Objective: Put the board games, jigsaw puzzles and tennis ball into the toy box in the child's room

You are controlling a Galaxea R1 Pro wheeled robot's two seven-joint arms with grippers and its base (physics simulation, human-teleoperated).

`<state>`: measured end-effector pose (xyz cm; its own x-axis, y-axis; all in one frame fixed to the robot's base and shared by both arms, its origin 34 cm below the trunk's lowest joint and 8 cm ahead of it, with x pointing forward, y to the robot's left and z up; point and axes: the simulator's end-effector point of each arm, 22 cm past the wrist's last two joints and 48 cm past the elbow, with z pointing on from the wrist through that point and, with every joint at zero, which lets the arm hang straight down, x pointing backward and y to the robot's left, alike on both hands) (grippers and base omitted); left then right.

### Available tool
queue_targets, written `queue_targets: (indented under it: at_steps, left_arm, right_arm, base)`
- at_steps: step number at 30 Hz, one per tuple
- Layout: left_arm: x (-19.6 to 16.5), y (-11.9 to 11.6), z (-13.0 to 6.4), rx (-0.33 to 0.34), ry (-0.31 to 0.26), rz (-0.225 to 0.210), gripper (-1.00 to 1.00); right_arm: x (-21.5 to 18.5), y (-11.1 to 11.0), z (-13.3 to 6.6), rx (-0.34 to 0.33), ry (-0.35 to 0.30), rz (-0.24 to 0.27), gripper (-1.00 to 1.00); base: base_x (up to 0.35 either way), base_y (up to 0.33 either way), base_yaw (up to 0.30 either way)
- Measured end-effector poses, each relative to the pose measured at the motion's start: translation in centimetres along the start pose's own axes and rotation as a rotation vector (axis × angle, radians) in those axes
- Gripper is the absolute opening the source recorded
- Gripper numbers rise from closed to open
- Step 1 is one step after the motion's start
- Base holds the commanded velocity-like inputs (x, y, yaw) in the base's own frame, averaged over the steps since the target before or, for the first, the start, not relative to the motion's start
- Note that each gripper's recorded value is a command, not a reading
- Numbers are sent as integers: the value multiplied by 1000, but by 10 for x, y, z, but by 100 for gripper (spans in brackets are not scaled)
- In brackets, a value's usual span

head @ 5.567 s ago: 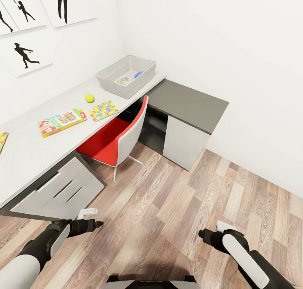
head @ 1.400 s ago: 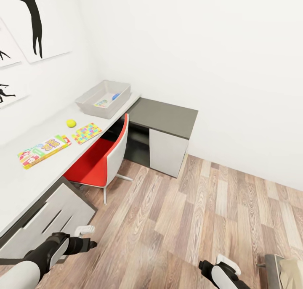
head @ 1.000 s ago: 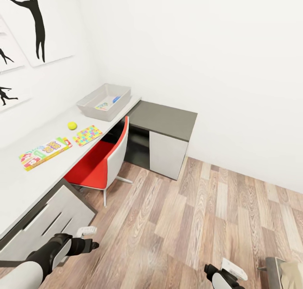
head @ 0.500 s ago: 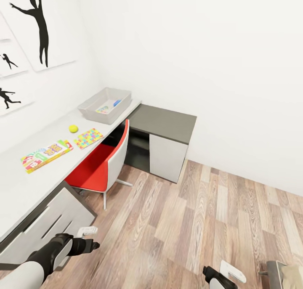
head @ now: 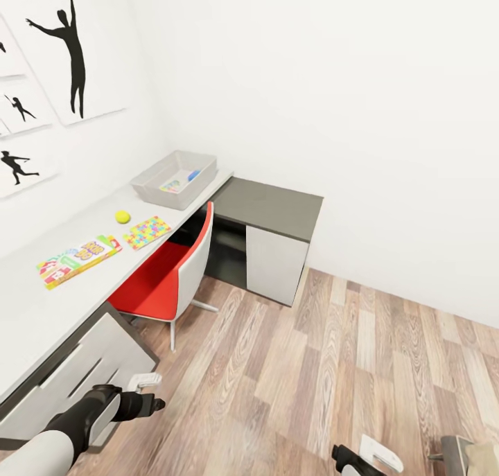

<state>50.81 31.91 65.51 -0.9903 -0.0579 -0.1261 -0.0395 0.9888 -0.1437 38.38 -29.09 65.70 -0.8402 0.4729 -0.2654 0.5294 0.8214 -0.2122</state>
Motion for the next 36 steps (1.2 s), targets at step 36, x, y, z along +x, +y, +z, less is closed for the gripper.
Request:
queue_targets:
  at_steps: [36]
  left_arm:
    - [-23, -10, -20, 11, -59, 10, 100]
  right_arm:
    - [-16, 9, -13, -26, -66, 12, 100]
  base:
    - [8, 0, 0]
